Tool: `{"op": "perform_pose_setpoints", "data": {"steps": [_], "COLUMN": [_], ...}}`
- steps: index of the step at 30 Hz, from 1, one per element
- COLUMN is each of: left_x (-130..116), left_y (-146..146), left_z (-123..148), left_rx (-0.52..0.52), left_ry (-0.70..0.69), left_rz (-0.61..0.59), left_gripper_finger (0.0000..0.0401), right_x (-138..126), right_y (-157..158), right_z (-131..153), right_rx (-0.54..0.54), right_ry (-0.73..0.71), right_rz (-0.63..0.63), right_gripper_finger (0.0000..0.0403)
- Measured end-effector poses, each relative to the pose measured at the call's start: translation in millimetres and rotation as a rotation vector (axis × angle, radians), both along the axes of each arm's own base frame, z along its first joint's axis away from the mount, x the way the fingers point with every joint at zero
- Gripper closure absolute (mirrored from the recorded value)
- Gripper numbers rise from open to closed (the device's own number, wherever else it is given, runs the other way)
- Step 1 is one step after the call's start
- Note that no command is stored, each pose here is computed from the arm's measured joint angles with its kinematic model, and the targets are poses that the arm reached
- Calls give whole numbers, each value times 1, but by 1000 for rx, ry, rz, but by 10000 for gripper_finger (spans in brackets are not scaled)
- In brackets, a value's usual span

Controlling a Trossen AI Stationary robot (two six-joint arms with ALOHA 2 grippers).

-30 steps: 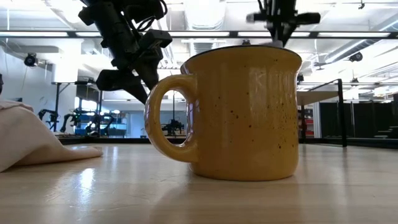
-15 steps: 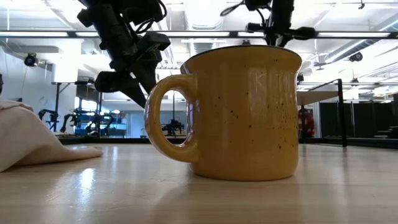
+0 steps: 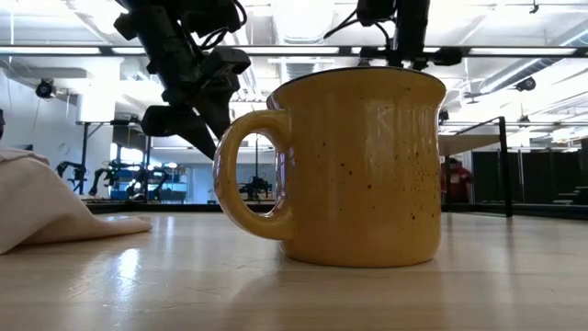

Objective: Stack small to large cups/mugs on shelf
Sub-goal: Put the light blue mug on the shelf

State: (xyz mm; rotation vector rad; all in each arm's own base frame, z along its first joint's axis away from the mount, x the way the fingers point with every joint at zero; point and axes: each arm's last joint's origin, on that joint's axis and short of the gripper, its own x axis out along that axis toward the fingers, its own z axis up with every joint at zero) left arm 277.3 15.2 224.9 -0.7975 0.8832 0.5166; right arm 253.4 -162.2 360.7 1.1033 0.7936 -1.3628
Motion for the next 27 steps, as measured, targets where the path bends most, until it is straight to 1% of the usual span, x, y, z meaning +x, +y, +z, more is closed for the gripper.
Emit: {"op": "perform_pose_setpoints", "data": {"steps": [6, 18, 23, 27], "left_x": [0, -1, -1, -1], "left_y": [-2, -4, -4, -4], "left_z": [0, -3, -3, -3], "left_rx": [1, 9, 9, 11], "left_ry": [3, 15, 13, 11], "left_rz": [-34, -64, -66, -68], "left_gripper_finger": [261, 261, 261, 261], "right_x": [6, 6, 4, 0], "right_y": [1, 3, 11, 21], "right_z": [-5, -4, 3, 16], "right_rx": [14, 27, 36, 7], "right_ry": [-1, -5, -36, -74], "right_rz": [-3, 5, 28, 65], "right_gripper_finger": [383, 317, 291, 273]}}
